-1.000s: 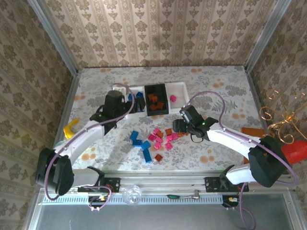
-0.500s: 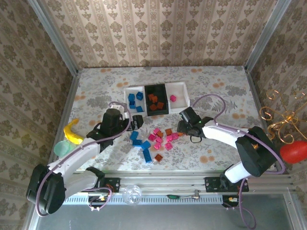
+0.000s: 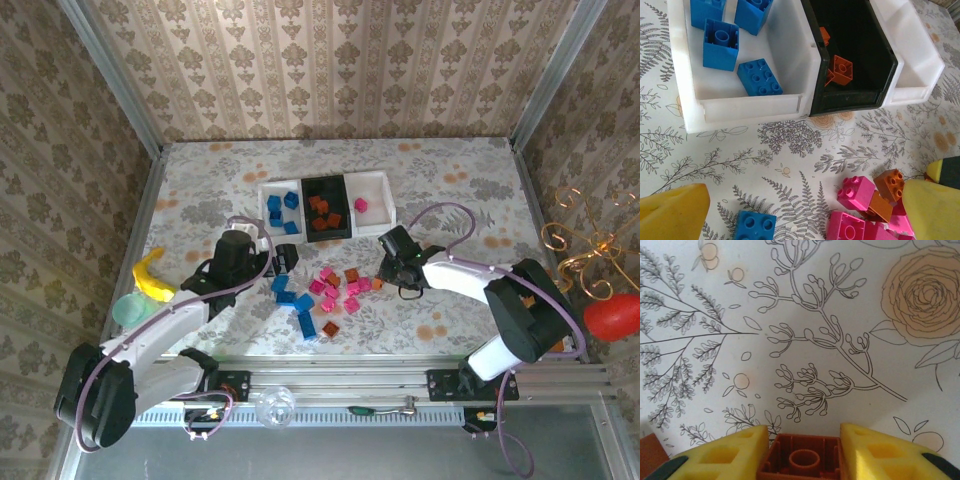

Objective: Sort the legos into containers by color
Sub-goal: Pick up the lego from the center of the table, then place the lego in the container.

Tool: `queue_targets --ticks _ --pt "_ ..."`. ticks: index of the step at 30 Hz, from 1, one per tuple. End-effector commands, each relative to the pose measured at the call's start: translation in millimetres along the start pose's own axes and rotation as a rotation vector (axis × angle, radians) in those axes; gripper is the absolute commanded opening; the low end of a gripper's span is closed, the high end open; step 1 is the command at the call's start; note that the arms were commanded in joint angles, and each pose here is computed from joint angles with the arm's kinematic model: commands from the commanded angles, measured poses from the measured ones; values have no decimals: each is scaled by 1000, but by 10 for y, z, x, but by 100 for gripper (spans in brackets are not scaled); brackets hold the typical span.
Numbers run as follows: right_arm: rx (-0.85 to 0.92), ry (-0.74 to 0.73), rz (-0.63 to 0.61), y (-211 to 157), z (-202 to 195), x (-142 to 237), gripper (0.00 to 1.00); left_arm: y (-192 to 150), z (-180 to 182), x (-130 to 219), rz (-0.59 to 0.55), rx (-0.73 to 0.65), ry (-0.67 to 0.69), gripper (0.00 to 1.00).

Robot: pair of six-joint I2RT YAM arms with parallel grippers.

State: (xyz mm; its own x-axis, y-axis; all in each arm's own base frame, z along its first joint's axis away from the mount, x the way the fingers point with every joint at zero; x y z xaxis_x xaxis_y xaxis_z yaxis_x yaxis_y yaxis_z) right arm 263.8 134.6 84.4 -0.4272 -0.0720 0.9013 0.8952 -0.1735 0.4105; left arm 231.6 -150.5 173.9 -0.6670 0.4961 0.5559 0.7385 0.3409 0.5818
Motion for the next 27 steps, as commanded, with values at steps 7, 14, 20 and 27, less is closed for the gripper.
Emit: queue_targets --ticks 7,14,20,27 --pt "50 -34 -54 -1 -160 326 27 -6 5 15 -6 -4 -2 100" --pt "213 197 -241 481 295 821 24 -57 44 87 4 -16 6 100" --pt "402 290 -275 895 1179 743 23 -161 135 131 32 6 36 100" --pt "443 214 -278 1423 1759 169 23 -265 239 261 57 11 87 100"
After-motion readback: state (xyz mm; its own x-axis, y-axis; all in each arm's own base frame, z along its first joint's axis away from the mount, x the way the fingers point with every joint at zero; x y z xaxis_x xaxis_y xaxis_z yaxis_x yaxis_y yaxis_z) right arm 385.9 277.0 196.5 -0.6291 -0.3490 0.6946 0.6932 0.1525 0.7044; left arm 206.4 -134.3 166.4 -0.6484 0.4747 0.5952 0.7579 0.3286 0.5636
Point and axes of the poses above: each hand's point on the last joint's axis, 136 mm out from that joint toward the fingers, its own x axis back along the fingers, its own z axis along the line the jaws close on, y = z × x, the point moved 7 cm from there along x, back along the fingers, and after that the axes turned 12 degrees about x, right-handed, at the moved point
